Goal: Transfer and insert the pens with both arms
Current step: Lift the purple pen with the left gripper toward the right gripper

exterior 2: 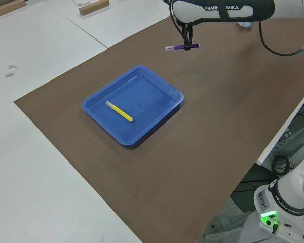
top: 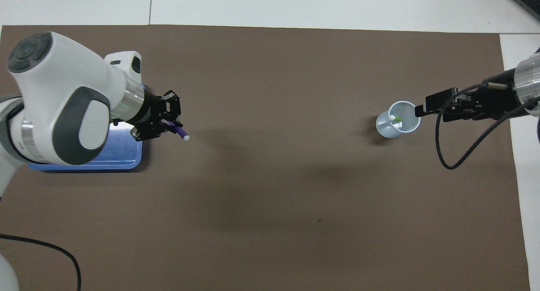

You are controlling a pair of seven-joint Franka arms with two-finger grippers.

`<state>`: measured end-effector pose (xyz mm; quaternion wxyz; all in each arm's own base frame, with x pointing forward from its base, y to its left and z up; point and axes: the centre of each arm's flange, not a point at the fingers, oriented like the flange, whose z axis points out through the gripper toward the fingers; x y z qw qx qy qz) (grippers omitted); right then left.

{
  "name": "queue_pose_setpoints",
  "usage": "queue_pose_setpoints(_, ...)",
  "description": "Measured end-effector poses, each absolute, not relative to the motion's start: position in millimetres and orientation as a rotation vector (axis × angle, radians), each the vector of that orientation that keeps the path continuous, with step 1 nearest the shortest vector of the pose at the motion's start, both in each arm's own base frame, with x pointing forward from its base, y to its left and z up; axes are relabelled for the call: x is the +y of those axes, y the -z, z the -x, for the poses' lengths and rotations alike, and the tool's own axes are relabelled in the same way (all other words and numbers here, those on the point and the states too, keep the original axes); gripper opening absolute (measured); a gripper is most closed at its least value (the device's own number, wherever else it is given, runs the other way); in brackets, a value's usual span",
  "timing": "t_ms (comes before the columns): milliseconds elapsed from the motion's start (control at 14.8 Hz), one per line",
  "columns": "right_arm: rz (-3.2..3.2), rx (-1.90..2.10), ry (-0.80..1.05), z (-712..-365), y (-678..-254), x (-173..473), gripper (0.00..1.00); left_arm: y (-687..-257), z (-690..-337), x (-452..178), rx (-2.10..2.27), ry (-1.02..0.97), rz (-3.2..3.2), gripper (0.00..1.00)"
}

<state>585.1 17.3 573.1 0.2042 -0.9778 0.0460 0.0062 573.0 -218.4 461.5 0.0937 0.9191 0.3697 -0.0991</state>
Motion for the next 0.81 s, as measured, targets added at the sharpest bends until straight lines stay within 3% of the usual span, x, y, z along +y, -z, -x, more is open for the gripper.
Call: queue_pose_setpoints(809,2.309,0.452,0.040,-602,-566,53,0.82,-492,-490,-422,1.645,0.294,-2.186,0.17)
